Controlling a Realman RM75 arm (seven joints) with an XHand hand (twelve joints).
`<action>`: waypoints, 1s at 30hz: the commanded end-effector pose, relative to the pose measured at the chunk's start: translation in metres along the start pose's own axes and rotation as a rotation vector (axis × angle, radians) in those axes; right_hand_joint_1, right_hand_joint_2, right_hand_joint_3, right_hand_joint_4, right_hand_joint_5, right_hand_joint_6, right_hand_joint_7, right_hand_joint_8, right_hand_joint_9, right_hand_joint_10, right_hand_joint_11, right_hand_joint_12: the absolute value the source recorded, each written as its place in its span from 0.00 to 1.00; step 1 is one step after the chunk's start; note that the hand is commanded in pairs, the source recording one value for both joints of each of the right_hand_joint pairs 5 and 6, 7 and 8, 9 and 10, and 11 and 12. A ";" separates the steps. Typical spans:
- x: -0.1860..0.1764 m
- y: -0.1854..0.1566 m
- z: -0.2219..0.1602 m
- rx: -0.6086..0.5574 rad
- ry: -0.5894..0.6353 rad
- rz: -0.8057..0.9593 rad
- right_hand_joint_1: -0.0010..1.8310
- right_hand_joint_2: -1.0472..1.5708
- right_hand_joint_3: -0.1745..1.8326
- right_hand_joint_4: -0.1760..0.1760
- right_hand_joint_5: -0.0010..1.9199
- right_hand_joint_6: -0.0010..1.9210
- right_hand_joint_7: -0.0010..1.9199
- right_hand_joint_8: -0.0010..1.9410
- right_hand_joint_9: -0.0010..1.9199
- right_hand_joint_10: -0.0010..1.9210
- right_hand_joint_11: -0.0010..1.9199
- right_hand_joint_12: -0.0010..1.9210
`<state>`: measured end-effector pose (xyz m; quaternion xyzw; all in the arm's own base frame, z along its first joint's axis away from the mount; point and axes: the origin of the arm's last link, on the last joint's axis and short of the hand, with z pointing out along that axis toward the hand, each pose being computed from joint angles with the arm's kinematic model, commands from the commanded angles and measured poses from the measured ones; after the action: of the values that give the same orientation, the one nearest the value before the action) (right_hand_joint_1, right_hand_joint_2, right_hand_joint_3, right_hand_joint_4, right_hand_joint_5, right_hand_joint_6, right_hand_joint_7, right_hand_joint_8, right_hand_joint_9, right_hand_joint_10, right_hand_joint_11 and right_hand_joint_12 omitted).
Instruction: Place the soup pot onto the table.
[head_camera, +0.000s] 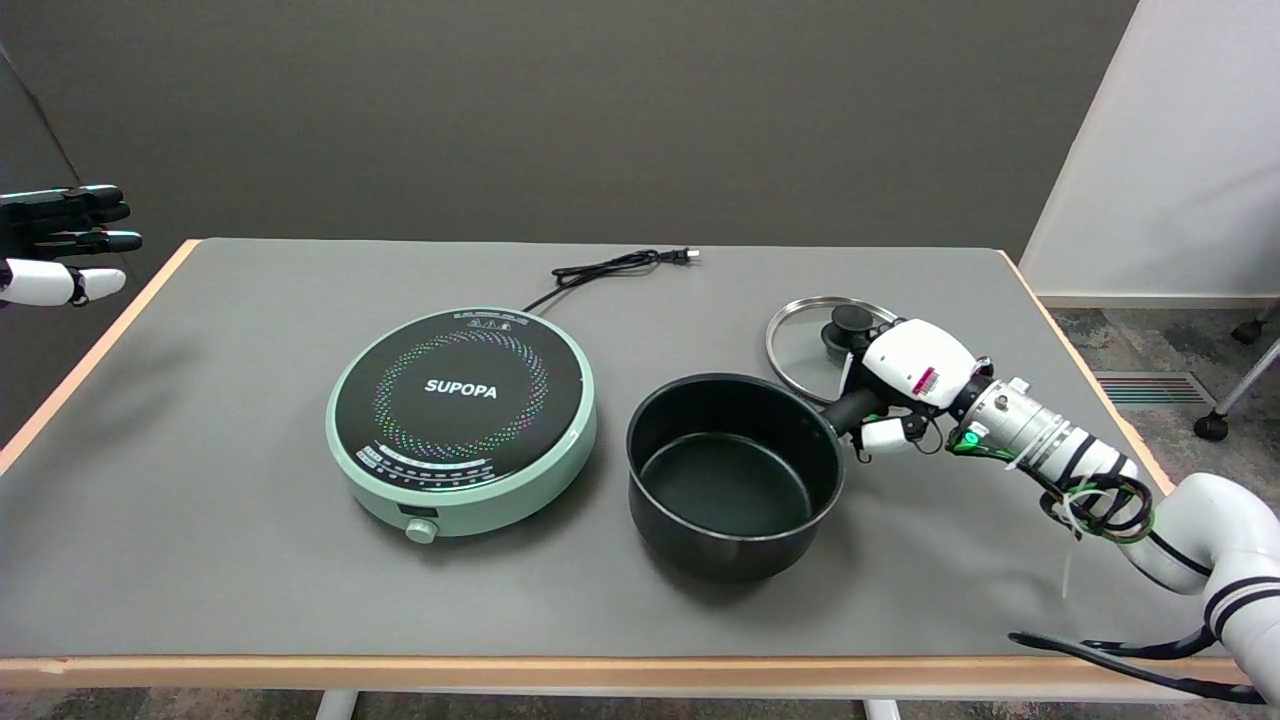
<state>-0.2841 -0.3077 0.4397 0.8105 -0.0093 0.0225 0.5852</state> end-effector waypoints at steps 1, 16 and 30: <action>-0.004 -0.006 0.000 0.004 -0.025 -0.042 0.48 0.70 0.53 0.47 1.00 1.00 1.00 0.99 1.00 1.00 1.00 1.00; -0.004 -0.009 0.004 -0.020 -0.035 -0.082 0.47 0.71 0.51 0.26 0.80 0.80 0.80 0.79 0.80 0.80 0.80 0.80; 0.006 -0.001 0.011 -0.049 -0.024 -0.102 0.44 0.74 0.47 0.38 0.65 0.65 0.65 0.65 0.65 0.65 0.65 0.65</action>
<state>-0.2863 -0.3093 0.4325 0.8039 0.0095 -0.0105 0.5946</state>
